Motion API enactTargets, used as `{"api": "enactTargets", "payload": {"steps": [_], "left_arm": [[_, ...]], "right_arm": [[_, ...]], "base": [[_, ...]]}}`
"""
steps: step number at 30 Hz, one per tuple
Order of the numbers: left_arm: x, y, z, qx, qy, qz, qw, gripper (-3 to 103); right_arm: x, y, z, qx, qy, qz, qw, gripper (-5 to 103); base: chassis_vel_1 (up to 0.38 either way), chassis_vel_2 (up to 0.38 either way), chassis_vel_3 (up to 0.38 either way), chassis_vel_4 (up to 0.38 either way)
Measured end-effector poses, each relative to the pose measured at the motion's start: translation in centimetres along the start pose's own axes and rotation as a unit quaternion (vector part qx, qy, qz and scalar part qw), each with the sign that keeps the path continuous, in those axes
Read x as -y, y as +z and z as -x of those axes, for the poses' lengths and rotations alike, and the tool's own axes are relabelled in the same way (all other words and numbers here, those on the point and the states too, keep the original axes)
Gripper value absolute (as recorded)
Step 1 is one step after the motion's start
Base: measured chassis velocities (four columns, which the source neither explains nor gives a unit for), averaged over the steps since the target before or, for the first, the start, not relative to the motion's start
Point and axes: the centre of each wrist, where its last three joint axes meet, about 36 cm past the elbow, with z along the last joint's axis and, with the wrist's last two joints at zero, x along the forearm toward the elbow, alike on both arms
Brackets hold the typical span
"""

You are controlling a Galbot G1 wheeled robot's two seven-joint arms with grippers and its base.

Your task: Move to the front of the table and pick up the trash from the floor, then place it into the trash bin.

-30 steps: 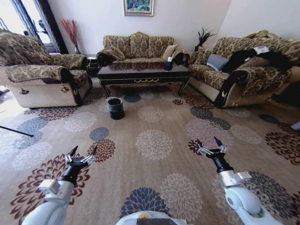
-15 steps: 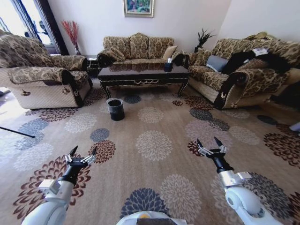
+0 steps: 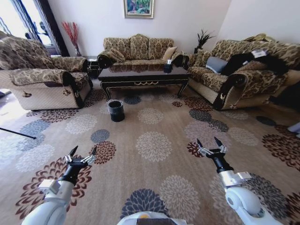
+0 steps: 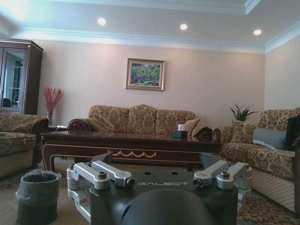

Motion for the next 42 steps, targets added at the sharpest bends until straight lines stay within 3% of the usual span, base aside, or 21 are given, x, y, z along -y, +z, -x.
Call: {"api": "enactTargets", "payload": {"steps": [42], "left_arm": [[0.0,0.0,0.0,0.0,0.0,0.0,1.0,100]], "right_arm": [[0.0,0.0,0.0,0.0,0.0,0.0,1.0,100]], "base": [[0.0,0.0,0.0,0.0]]}}
